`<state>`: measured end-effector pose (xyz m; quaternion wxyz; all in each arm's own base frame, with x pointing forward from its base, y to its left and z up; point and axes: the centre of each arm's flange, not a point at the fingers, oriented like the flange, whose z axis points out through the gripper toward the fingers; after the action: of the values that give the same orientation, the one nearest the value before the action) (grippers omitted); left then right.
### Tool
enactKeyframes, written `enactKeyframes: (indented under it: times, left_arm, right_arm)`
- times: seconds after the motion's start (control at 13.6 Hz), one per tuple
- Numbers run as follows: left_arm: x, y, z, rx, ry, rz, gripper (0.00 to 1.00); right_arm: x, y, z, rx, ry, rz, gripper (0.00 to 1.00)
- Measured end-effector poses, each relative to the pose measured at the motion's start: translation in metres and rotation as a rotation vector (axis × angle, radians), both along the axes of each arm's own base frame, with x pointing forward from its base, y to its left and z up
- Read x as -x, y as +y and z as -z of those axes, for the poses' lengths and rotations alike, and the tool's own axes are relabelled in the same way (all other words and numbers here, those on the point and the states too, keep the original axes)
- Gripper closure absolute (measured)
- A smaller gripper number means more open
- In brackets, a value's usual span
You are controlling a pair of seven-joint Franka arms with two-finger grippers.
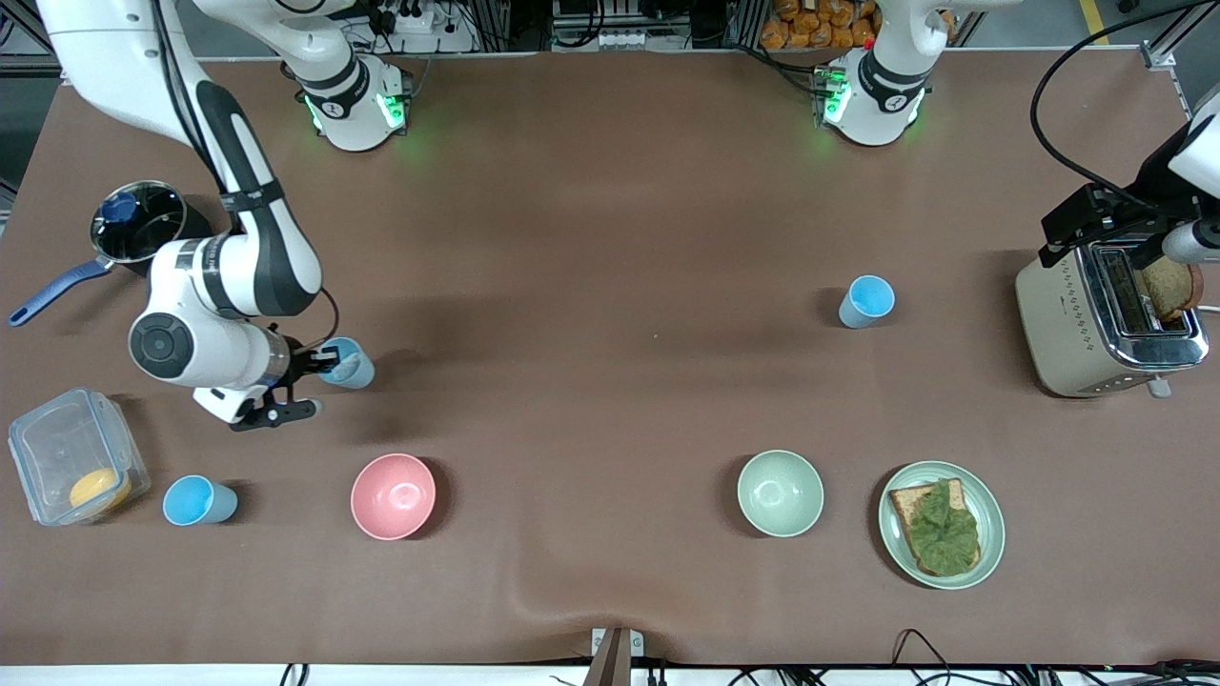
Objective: Stack blue cups with both arms
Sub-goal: 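Lift the blue cup and carry it toward the table middle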
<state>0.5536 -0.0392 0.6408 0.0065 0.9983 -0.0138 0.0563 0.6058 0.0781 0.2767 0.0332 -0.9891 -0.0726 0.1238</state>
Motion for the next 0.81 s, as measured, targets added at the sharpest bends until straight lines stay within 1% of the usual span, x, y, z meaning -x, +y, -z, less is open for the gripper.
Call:
enactKeyframes:
  times: [0.15, 0.37, 0.44, 0.59, 0.66, 0.81]
  left_arm:
    - [-0.001, 0.000, 0.002, 0.000, 0.004, 0.000, 0.00]
    - [-0.002, 0.000, 0.004, -0.001, 0.008, 0.000, 0.00]
    - [-0.003, 0.000, 0.005, -0.001, 0.009, 0.000, 0.00]
    - [-0.004, -0.001, 0.008, -0.002, 0.015, 0.004, 0.00]
    - [-0.005, -0.002, 0.010, -0.002, 0.017, 0.004, 0.00]
    - [-0.006, -0.004, 0.013, -0.003, 0.023, 0.007, 0.00]
  right_arm:
    - [0.003, 0.048, -0.011, -0.032, 0.024, 0.077, 0.97]
    - [0.020, 0.138, -0.022, -0.056, 0.038, 0.169, 0.97]
    - [0.026, 0.166, -0.028, -0.053, 0.029, 0.202, 0.97]
    - [0.039, 0.215, -0.035, -0.049, -0.013, 0.265, 0.97]
    - [0.047, 0.237, -0.034, -0.057, -0.023, 0.292, 0.97]
    - [0.060, 0.275, -0.021, -0.098, -0.030, 0.339, 0.97]
